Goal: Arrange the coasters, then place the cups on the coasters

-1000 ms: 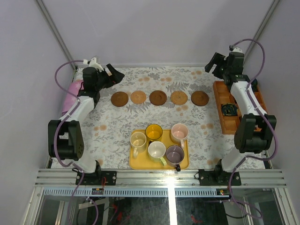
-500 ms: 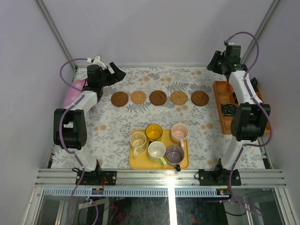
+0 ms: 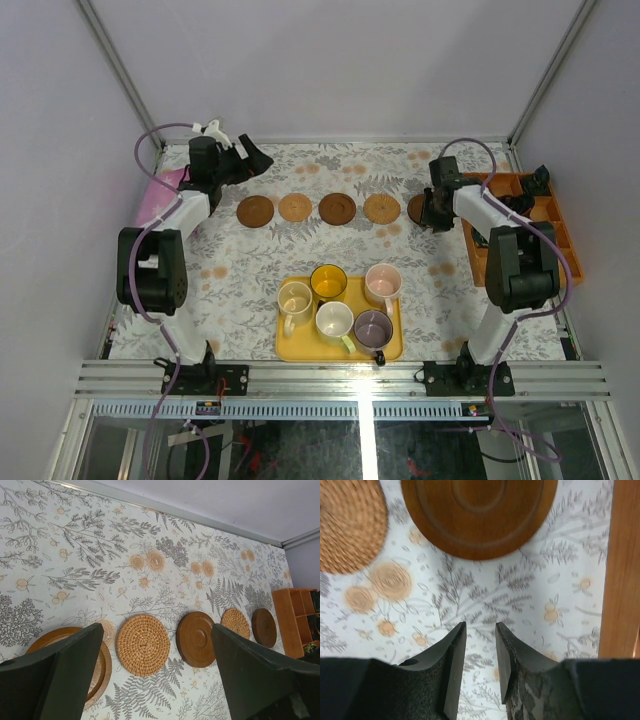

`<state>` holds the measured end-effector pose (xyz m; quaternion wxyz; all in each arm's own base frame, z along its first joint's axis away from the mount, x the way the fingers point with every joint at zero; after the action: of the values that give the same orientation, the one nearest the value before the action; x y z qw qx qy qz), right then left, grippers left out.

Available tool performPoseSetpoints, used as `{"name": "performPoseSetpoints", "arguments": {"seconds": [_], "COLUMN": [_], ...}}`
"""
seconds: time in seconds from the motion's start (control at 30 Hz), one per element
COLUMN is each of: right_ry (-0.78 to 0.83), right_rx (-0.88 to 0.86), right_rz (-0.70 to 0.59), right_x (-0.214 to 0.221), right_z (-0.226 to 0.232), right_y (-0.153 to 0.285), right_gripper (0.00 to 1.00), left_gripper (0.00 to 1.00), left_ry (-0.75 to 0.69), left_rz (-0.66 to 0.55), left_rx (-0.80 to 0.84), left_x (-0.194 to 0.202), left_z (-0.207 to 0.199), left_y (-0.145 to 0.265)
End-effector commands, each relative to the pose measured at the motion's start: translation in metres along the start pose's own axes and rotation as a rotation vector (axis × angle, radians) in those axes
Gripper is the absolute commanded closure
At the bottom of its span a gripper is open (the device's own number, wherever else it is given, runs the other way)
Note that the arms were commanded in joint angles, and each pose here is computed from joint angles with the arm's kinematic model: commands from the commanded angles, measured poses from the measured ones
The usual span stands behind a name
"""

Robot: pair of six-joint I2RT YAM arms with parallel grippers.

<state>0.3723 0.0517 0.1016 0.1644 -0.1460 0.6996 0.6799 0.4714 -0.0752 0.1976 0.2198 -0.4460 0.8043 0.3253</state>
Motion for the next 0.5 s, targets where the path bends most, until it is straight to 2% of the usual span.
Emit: {"name": "performPoseSetpoints", "arguments": {"seconds": [0.0, 0.23, 0.47], "right_ry": [-0.073, -0.065, -0.048], "right_rx": [0.068, 0.125, 0.126], "right_rz": [-0.035, 0.005, 0.006], "right_x": [0.008, 0.023, 0.017], "right_z": [-0.009, -0.017, -0.015], "right_y": [0.019, 0.005, -0.016], "right_gripper": [0.63, 0.63, 0.63], "left_gripper": [0.12, 0.11, 0.11], "left_ry": [-0.020, 0.026, 0.024], "left_rz": [-0.006, 0.027, 0.027], "left_rx": [0.021, 0.030, 0.018], "left_x": [0.002, 0.010, 0.016], "left_z": [-0.002, -0.003, 0.001], "left_y": [0.002, 0.004, 0.006]}}
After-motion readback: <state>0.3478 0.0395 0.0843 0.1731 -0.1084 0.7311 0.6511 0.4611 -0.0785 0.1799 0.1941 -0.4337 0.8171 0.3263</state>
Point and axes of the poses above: each gripper's point midway between its finger pads, its own y axis back along the fingers, its own z axis along the line the jaws close on, x = y × z, the point moved 5 cm from there along y, back along the fingers, and after that the axes turned 9 degrees about y, right-handed, at the moved point
